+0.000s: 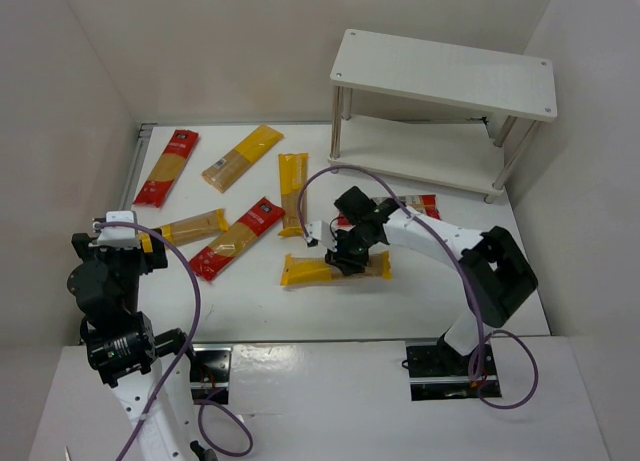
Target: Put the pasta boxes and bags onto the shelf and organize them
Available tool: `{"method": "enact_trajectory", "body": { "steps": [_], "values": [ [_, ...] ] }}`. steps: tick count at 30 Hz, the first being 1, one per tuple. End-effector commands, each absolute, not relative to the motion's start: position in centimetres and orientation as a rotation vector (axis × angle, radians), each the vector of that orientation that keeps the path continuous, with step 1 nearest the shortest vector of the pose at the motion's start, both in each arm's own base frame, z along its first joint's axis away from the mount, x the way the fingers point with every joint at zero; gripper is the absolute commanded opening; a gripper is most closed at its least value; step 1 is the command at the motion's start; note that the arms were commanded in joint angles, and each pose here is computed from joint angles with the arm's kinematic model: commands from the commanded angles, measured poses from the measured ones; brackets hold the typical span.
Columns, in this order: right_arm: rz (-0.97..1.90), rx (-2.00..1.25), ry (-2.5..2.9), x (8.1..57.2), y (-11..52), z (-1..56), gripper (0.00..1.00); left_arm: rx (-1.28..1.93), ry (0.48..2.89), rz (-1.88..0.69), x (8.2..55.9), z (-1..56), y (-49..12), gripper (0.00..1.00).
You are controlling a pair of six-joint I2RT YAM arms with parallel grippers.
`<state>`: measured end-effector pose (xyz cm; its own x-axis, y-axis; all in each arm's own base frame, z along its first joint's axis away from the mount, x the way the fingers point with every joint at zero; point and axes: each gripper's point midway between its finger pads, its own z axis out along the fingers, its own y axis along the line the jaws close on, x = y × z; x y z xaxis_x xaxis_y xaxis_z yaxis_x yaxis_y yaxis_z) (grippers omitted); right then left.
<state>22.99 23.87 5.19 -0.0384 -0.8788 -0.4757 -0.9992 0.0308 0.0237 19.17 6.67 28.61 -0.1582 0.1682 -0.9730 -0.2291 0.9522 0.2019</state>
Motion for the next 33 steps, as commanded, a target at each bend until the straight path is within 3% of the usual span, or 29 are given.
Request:
{"method": "enact_trajectory", "body": {
  "steps": [1,15,20,33],
  "values": [
    [0.555,-1.636,1.997,23.3,25.5,10.4,0.00,-0.063,1.656,0.360,19.2,29.5,6.9,1.00],
    [0.230,-1.122,2.139,28.5,21.5,12.3,0.00,-0.071,1.656,0.368,19.1,29.5,7.1,1.00],
    [0.182,-0.924,2.050,30.2,20.6,16.0,0.00,-0.076,1.646,0.364,19.0,29.7,7.0,1.00],
    [0.125,-0.852,2.025,30.1,18.3,17.1,0.00,-0.083,1.647,0.371,18.9,29.7,7.1,1.00]
  ]
}}
